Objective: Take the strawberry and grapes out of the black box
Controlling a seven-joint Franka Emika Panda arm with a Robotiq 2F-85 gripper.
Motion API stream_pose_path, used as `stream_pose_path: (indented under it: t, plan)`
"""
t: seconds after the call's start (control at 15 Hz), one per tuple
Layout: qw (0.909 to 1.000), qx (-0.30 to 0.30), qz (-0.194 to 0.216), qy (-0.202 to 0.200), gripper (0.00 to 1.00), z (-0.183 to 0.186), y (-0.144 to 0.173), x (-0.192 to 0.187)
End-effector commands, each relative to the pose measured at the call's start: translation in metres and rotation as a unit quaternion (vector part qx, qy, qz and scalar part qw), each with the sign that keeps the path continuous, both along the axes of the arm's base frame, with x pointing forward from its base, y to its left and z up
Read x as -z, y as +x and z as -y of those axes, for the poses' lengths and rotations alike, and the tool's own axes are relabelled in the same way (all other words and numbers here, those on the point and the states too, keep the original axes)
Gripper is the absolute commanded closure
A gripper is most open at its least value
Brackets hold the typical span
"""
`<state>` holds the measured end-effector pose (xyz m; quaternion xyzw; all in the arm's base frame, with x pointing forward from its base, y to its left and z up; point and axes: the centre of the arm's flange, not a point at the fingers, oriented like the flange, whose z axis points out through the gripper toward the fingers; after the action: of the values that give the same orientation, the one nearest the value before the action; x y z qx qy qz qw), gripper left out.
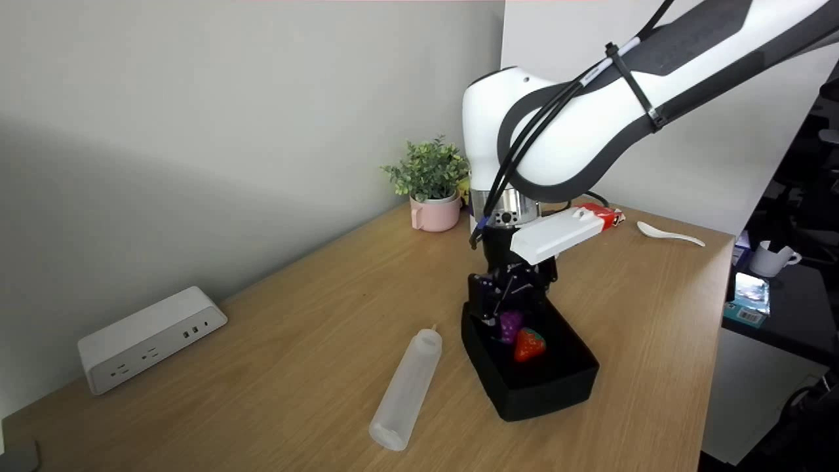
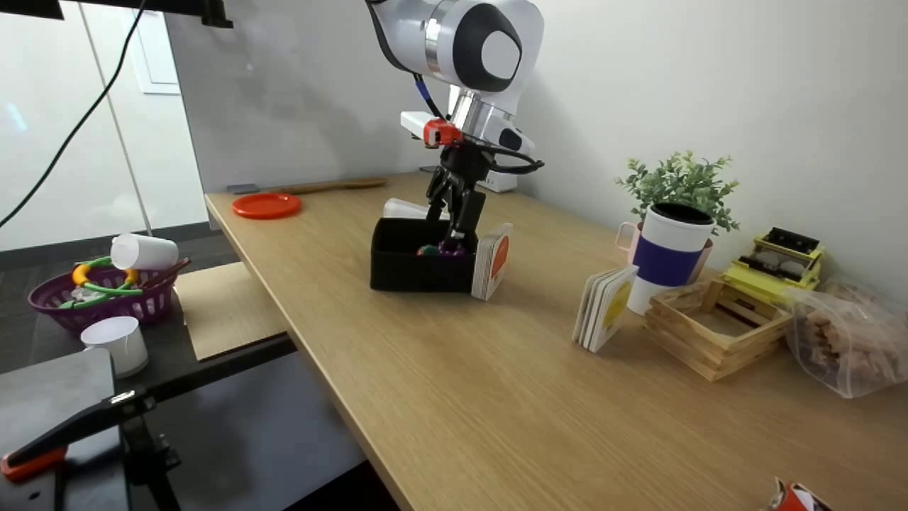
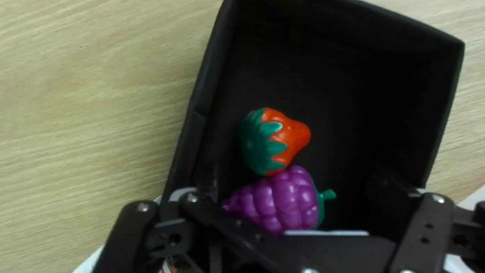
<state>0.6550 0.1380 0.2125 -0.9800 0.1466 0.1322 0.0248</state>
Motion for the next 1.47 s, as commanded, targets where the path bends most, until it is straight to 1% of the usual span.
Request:
stream_pose_path:
  t: [0.0, 0.27, 0.73, 1.13, 1.2, 1.27, 1.33, 1.4]
  plan:
    - [0.9997, 0.005, -0.024, -0.008, 0.00, -0.007, 0.013, 0.011]
    - [0.9991, 0.012, -0.039, -0.012, 0.00, -0.010, 0.014, 0.021]
    - [0.9970, 0.034, -0.065, -0.022, 0.00, -0.015, 0.003, 0.034]
    - [0.9962, 0.049, -0.066, -0.029, 0.00, -0.014, -0.001, 0.032]
    - [0.9962, 0.049, -0.066, -0.029, 0.08, -0.013, -0.001, 0.032]
    - [0.9962, 0.049, -0.066, -0.029, 0.23, -0.013, 0.000, 0.032]
    - [0.9962, 0.049, -0.065, -0.028, 0.34, -0.013, 0.001, 0.031]
    - [0.9963, 0.049, -0.065, -0.028, 0.40, -0.014, 0.001, 0.030]
